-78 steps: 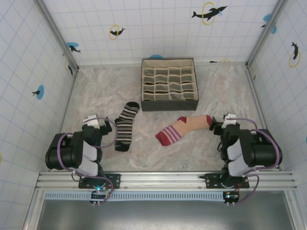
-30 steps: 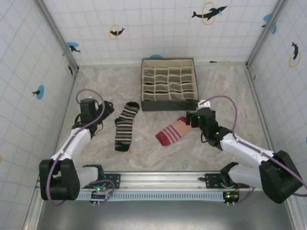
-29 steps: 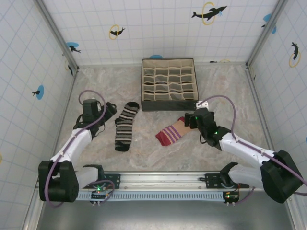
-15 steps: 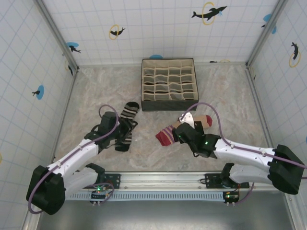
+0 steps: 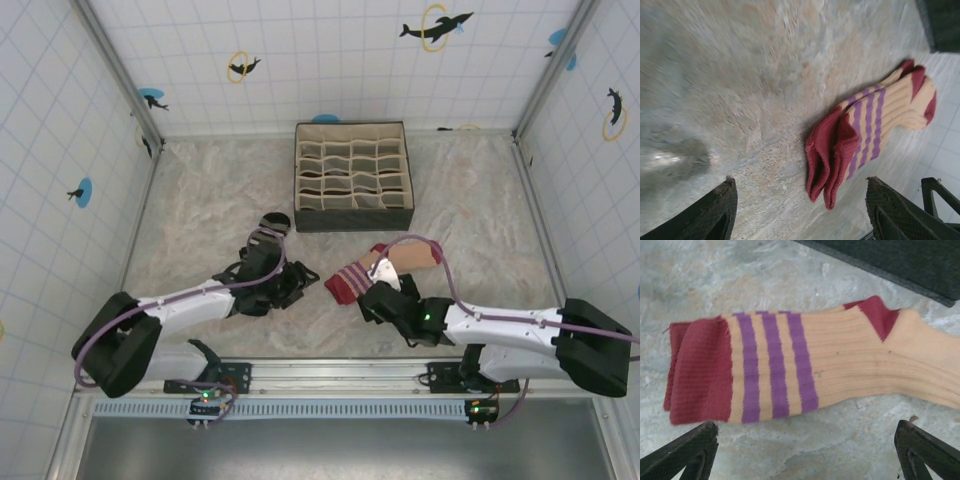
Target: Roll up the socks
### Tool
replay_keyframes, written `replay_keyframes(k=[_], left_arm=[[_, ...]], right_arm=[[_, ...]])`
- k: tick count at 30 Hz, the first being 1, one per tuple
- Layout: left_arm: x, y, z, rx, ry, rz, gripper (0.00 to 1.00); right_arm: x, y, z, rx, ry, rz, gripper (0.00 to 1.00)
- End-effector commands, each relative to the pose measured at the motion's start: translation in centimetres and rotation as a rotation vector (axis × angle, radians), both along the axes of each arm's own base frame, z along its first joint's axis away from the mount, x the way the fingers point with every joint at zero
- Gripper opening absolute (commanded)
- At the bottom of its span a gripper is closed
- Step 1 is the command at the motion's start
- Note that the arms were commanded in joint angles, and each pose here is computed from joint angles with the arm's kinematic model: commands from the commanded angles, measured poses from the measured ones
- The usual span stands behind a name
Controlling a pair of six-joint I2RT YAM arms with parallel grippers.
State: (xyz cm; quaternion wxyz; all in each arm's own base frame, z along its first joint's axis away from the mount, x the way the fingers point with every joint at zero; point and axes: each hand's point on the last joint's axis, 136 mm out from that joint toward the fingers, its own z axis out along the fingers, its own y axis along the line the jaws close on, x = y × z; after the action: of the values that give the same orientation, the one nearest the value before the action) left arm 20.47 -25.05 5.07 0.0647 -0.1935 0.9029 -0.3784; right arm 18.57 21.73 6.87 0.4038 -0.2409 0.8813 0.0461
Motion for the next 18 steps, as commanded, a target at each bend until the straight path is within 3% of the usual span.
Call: replay_keyframes(k=[1, 18], left_arm=[[0.7, -2.2, 1.1, -0.035, -0.042, -0.055, 0.69], [0.9, -4.9, -2.5, -0.004, 0.003, -0.135, 0.68]], right_arm=[[-0.9, 0.9, -0.1, 0.056, -0.01, 0.021, 0.92], [-2.8, 3.6, -1.8, 0.002, -0.026, 0.117, 0.86]])
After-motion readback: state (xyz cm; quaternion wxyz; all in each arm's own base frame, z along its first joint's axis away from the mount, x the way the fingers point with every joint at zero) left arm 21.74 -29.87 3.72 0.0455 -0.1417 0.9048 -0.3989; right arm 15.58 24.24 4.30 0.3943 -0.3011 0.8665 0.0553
